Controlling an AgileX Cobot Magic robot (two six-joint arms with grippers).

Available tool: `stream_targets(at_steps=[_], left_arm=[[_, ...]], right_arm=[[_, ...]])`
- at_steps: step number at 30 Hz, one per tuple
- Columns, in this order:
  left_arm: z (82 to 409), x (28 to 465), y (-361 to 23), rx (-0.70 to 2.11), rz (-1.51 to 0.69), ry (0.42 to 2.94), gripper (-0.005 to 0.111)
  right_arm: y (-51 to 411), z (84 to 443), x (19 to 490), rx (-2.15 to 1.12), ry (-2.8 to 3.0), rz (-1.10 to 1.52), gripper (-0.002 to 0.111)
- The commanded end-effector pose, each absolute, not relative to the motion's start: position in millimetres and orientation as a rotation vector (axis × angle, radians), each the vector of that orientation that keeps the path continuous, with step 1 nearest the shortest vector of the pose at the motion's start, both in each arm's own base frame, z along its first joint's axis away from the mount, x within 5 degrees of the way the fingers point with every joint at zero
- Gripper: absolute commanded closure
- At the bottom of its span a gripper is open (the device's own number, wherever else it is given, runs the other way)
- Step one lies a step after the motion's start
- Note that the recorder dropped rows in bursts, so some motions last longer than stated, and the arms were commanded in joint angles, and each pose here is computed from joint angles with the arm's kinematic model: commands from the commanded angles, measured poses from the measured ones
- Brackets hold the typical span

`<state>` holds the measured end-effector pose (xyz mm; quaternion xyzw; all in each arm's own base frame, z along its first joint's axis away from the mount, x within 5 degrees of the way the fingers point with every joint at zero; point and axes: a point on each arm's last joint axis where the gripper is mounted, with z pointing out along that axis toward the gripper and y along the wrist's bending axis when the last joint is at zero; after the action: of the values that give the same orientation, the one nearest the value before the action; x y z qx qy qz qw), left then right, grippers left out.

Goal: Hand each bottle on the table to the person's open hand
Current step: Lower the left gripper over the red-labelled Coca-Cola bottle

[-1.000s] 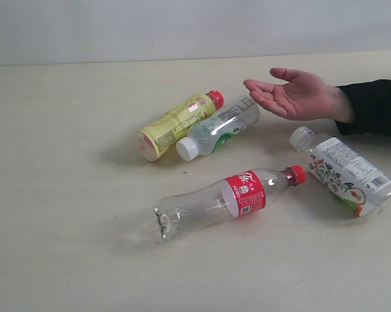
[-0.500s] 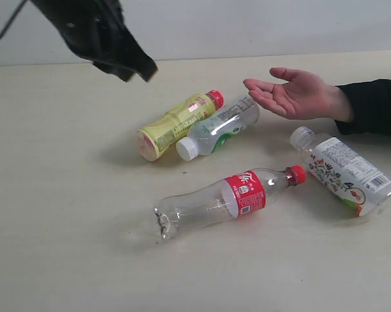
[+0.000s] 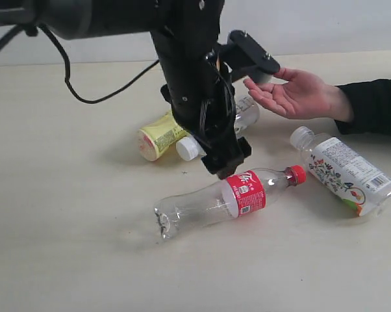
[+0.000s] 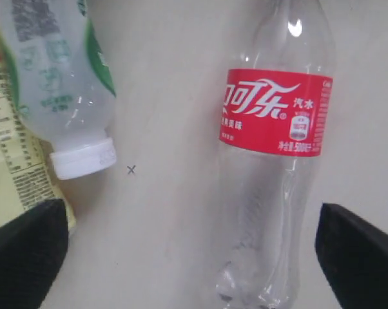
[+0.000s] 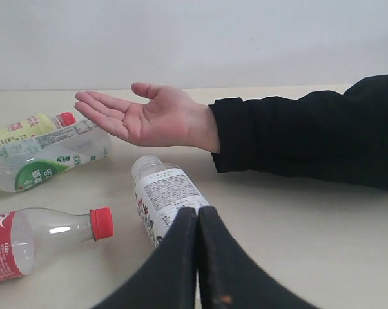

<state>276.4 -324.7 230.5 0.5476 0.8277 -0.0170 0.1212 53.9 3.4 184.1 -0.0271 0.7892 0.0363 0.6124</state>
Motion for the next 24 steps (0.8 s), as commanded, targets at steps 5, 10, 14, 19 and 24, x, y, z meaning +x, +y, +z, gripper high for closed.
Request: stream_targets(at_steps=[5,10,14,19,24], left_arm=[[192,274,-333,1.711,-0.087,2.521,0.002],[179,272,-337,1.724,-0.148,2.560,0.002],[165,272,-341,1.718,-0.173,2.596,0.002],[144,275,-345,1.703,-0.188,2.610,0.006],[135,275,-346,1.714,-0.179,2.629,0.006]], right_arm=[[4,184,54,-0.066,1.811,0.090,0.108],[4,184,54,-0.066,1.811,0.090,0.108],[4,184,54,-0.066,1.811,0.090,0.108],[4,184,54,-0.066,1.811,0.090,0.108],[4,184,54,-0.066,1.811,0.090,0.108]])
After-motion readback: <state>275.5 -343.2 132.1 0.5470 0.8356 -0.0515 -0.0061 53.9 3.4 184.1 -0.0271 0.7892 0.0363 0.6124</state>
